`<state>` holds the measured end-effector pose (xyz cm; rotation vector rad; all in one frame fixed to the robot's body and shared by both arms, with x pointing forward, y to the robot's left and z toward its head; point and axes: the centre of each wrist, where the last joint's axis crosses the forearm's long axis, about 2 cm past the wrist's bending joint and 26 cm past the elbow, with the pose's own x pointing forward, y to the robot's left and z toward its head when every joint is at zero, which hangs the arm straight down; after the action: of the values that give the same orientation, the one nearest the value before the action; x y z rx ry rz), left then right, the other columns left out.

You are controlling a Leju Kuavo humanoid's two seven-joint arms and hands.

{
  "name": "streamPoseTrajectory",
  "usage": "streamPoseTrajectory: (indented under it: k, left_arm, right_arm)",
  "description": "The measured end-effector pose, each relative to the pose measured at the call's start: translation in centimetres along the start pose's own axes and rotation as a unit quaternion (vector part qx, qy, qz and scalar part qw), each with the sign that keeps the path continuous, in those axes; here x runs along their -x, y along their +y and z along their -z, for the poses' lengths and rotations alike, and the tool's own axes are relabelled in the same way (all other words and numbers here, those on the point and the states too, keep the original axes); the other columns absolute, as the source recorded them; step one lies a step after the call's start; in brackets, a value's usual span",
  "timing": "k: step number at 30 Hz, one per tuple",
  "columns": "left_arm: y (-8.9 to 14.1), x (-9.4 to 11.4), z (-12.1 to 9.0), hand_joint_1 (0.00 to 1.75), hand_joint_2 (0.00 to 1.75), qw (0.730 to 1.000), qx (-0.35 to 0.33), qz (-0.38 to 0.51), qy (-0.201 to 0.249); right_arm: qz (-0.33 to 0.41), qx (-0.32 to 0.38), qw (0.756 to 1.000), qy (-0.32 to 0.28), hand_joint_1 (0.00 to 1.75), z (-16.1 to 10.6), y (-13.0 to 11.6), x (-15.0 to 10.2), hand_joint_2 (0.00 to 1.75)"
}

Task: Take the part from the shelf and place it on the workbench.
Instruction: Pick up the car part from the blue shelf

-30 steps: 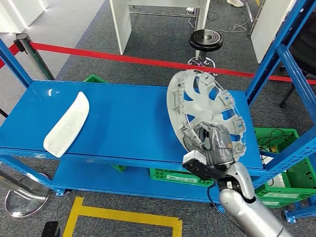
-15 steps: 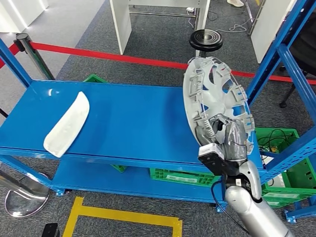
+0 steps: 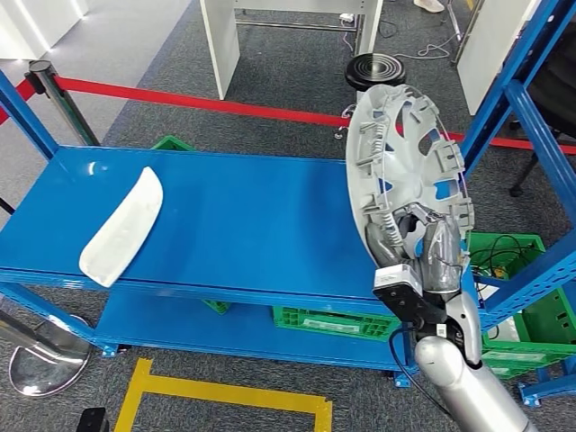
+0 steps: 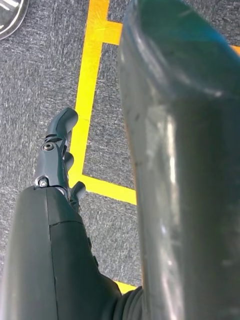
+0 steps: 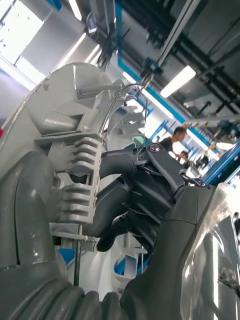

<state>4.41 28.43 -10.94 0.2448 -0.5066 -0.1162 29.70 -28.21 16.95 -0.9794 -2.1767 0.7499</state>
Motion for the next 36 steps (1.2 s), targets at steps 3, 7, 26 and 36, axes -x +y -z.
streamPoseTrajectory:
  k: [3, 7, 26, 36]
  left_arm:
    - [0.0, 0.0, 0.0, 0.0, 0.0, 1.0, 0.0, 0.002, 0.0]
    - [0.0, 0.0, 0.0, 0.0, 0.0, 1.0, -0.001, 0.004, -0.001]
    - [0.0, -1.2, 0.4, 0.0, 0.0, 1.0, -0.004, 0.024, -0.017]
    - [0.0, -1.4, 0.5, 0.0, 0.0, 0.999, -0.011, 0.028, -0.027]
  right_arm:
    - [0.006, 0.009, 1.0, -0.022, 1.75, 0.1, -0.1, -0.8, 1.75]
    - [0.019, 0.013, 0.999, -0.048, 1.75, 0.2, -0.1, -2.0, 1.75]
    - [0.082, -0.032, 0.974, -0.209, 1.75, 2.2, 1.0, -9.3, 1.75]
    - [0.117, -0.02, 0.955, -0.27, 1.75, 2.1, 0.2, -12.3, 1.75]
